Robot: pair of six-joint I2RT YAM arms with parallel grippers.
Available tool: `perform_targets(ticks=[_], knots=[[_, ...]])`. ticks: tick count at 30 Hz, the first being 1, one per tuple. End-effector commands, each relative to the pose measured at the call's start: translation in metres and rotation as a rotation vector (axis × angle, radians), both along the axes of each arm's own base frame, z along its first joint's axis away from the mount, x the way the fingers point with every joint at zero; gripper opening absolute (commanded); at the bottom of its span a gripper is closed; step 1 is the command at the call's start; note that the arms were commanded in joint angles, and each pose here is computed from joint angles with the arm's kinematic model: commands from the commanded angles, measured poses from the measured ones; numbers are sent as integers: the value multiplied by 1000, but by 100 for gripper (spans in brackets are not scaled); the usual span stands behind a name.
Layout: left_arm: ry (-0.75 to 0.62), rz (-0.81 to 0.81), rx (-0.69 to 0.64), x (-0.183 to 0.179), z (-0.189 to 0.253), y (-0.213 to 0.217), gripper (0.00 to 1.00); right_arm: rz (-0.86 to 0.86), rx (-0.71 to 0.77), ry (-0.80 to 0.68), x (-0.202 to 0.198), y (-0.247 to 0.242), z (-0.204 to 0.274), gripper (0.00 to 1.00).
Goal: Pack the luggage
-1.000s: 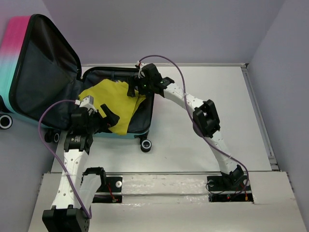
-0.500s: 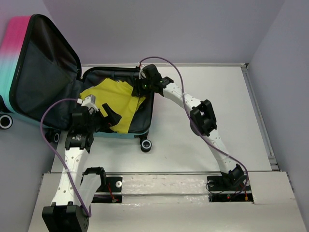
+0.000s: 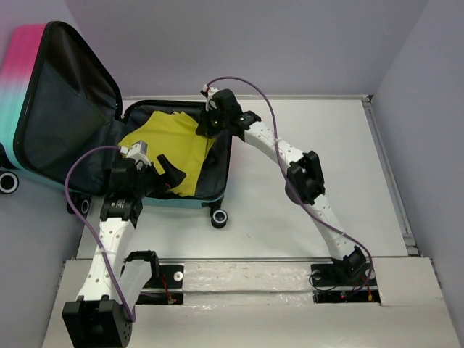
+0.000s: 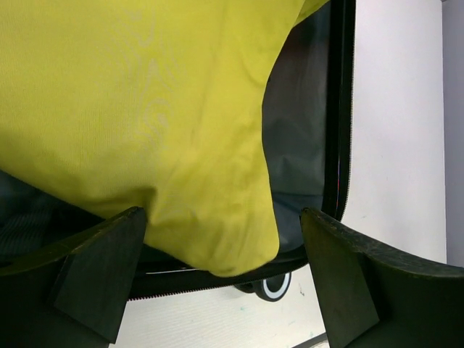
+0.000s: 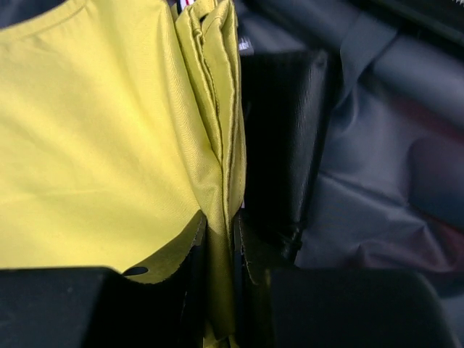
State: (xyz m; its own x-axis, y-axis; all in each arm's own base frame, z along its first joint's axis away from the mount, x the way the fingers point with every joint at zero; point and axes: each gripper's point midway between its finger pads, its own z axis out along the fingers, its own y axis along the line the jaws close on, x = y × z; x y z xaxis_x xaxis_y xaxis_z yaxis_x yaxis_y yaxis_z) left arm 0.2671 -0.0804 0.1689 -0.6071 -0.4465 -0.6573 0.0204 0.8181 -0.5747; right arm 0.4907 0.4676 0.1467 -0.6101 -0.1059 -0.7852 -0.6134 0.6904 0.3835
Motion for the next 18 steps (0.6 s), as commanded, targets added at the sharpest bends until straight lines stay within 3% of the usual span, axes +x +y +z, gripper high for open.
perform_targets(ticks=[1, 5, 7, 8, 11, 13, 18], knots=[[-45, -29, -19, 3, 8, -7, 99, -8, 202, -301, 25, 7, 128, 7], [-41, -6, -31, 7, 1, -5, 99, 31, 225, -331, 26, 15, 128, 7], [-30, -29, -29, 7, -2, -13, 99, 36, 218, -337, 28, 16, 122, 19], [-43, -17, -17, 8, 2, -12, 99, 50, 212, -333, 26, 17, 119, 40], [-125, 72, 50, 13, 33, 7, 99, 51, 188, -311, 20, 12, 114, 91], [-186, 161, 105, 14, 57, 25, 99, 51, 183, -311, 15, 7, 121, 98], [-352, 452, 272, -9, 144, 86, 99, 73, 228, -359, -23, -18, 192, 100]])
